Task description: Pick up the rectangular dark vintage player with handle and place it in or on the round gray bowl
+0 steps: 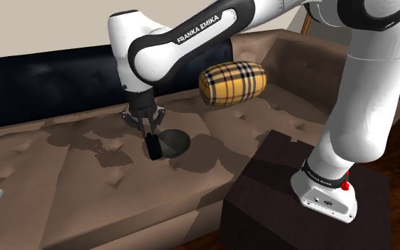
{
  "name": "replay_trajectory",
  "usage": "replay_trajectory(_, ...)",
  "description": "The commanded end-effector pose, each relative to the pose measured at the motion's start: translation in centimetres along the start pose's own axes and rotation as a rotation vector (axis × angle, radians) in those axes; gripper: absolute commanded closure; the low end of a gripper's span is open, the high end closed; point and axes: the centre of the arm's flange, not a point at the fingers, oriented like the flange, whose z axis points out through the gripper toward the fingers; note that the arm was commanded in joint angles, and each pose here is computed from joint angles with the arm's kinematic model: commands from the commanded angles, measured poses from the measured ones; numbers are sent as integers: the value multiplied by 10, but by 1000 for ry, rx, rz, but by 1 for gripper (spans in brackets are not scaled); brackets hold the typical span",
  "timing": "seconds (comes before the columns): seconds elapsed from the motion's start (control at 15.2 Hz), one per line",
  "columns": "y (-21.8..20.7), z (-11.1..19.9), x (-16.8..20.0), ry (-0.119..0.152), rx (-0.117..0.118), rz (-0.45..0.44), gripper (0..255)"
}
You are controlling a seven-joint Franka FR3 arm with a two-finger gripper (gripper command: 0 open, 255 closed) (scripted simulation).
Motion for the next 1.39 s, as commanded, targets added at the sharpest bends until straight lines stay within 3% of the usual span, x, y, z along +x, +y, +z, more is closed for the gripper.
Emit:
replay_trajectory(0.0, 15, -9, 25, 0, 0, 0, 255)
replay_trajectory(0.73, 83, -53, 154, 0, 0, 0, 255)
replay_trajectory(1.32, 86, -5, 156, 0, 0, 0, 255)
